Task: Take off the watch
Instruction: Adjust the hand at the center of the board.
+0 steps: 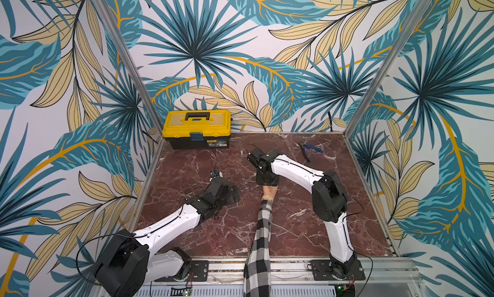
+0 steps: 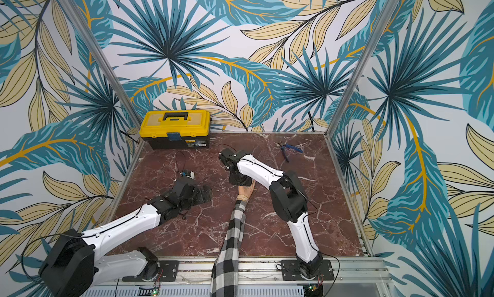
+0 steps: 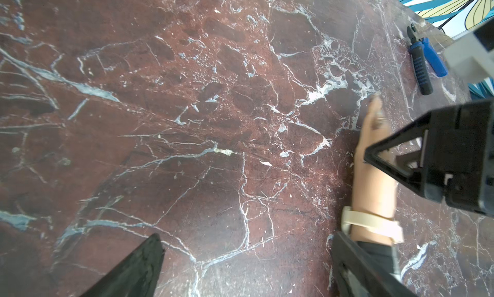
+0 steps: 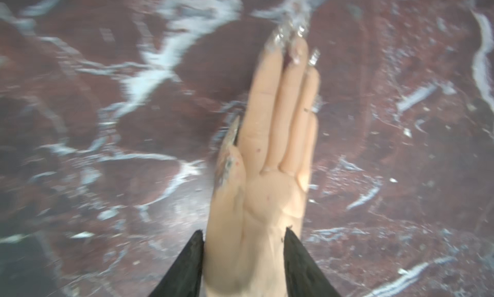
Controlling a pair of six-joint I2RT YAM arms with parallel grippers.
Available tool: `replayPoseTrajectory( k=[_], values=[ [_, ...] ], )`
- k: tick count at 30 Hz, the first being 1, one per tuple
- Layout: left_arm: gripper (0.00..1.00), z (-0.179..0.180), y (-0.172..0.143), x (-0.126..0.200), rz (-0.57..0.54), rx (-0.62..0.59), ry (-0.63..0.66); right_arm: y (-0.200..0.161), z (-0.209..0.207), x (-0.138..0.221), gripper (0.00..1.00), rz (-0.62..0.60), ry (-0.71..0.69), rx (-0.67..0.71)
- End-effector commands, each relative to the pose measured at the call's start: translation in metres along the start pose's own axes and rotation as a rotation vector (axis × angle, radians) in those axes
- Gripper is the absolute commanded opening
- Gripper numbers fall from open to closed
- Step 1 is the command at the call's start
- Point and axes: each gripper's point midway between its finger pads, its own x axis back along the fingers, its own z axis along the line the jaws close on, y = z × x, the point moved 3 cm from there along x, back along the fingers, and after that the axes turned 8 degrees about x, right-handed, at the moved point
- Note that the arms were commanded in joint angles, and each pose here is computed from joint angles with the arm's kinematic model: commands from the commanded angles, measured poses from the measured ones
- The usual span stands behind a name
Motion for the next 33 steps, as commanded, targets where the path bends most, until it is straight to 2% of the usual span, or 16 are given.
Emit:
replayPoseTrajectory(
  k=[1,5,9,12,18,23,33],
  values=[
    [0.99,0.004,-0.001,-0.001,0.016,0.013,0.005,-0.005,0.022,0.002,0.52,0.032,0.058,0.010],
    [0.99,-0.002,-0.001,-0.004,0.041,0.003,-0.010,0.002,0.044,0.019,0.53,0.014,0.192,-0.014],
    [0.99,-0.011,-0.004,-0.008,0.089,-0.029,-0.043,0.007,0.037,0.051,0.60,-0.049,0.242,-0.006],
    [0.99,-0.016,-0.005,-0.010,0.119,-0.046,-0.069,0.003,0.019,0.060,0.72,-0.075,0.252,-0.025],
    [0.99,-0.024,0.000,-0.010,0.137,-0.044,-0.101,-0.022,-0.018,0.037,0.98,-0.039,0.300,-0.120],
    [0.99,-0.029,0.008,-0.014,0.124,-0.040,-0.094,-0.036,-0.032,0.023,1.00,-0.032,0.365,-0.163],
    [0.99,-0.038,0.010,-0.025,0.158,-0.001,-0.099,-0.037,-0.023,-0.009,1.00,-0.033,0.583,-0.301]
  ],
)
